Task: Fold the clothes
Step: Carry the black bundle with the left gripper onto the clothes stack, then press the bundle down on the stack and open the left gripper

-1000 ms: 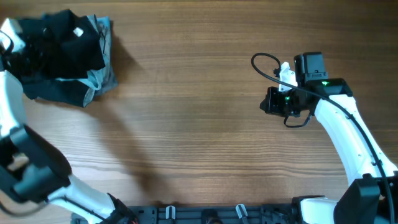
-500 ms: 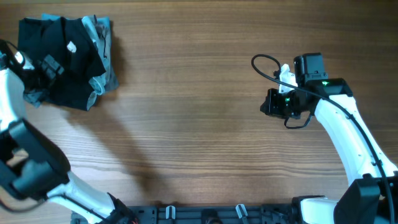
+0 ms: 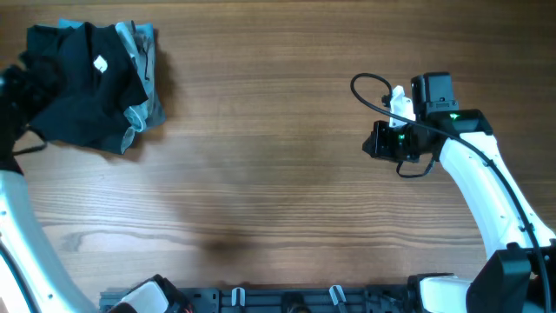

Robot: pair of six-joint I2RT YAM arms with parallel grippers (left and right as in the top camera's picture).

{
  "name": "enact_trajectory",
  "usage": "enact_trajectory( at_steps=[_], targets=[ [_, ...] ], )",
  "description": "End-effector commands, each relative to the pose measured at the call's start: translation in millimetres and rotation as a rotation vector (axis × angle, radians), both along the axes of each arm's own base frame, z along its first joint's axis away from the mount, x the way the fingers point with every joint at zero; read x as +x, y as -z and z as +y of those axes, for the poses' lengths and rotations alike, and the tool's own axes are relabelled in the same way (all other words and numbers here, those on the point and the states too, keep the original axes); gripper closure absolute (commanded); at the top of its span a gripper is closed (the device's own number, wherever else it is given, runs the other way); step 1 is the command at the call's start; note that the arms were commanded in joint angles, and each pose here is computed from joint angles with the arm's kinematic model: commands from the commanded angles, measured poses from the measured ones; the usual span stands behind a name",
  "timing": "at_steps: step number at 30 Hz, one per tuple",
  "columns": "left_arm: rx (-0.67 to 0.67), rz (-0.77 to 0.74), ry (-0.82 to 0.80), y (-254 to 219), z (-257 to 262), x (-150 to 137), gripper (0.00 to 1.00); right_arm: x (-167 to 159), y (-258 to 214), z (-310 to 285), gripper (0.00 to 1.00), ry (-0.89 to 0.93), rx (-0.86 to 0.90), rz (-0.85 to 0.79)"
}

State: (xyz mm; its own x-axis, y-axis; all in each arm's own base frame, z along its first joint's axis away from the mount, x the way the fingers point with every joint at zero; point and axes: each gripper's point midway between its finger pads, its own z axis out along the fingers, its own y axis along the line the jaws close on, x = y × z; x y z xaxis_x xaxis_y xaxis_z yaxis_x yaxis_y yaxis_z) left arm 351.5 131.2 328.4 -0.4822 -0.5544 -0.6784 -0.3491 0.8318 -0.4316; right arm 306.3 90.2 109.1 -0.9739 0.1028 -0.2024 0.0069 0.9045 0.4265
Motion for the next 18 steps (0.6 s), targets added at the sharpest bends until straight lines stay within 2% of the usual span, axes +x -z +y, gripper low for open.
enact_trajectory(
  at_steps=[1, 4, 7, 10, 11, 14, 15, 16, 18],
  targets=[
    [-0.187, -0.051, 0.476, -6, -110, -1, 0.0, 5, -22, 5, 0.8, -0.011, 0.034, -0.067],
    [-0.272, 0.016, 0.615, 1, -162, -15, 0.02, 3, -36, 7, 0.72, -0.005, 0.054, -0.1],
    [-0.319, 0.052, 0.661, 2, -189, -20, 0.22, 0, -43, 7, 0.69, 0.025, 0.065, -0.105],
    [-0.357, 0.073, 0.66, 2, -199, -21, 0.29, -4, -46, 7, 0.66, 0.041, 0.07, -0.096],
    [-0.372, 0.08, 0.65, 2, -200, -21, 0.36, -5, -45, 7, 0.65, 0.048, 0.072, -0.087],
    [-0.431, 0.099, 0.62, 0, -201, -22, 0.69, -8, -44, 7, 0.64, 0.052, 0.072, -0.07],
    [-0.456, 0.098, 0.616, -2, -203, -22, 0.85, -9, -43, 6, 0.64, 0.054, 0.071, -0.061],
    [-0.475, 0.095, 0.615, -4, -204, -21, 0.96, -11, -43, 6, 0.64, 0.058, 0.072, -0.052],
    [-0.533, 0.083, 0.62, -12, -209, -21, 0.96, -13, -42, 6, 0.64, 0.068, 0.073, -0.036]
  ],
)
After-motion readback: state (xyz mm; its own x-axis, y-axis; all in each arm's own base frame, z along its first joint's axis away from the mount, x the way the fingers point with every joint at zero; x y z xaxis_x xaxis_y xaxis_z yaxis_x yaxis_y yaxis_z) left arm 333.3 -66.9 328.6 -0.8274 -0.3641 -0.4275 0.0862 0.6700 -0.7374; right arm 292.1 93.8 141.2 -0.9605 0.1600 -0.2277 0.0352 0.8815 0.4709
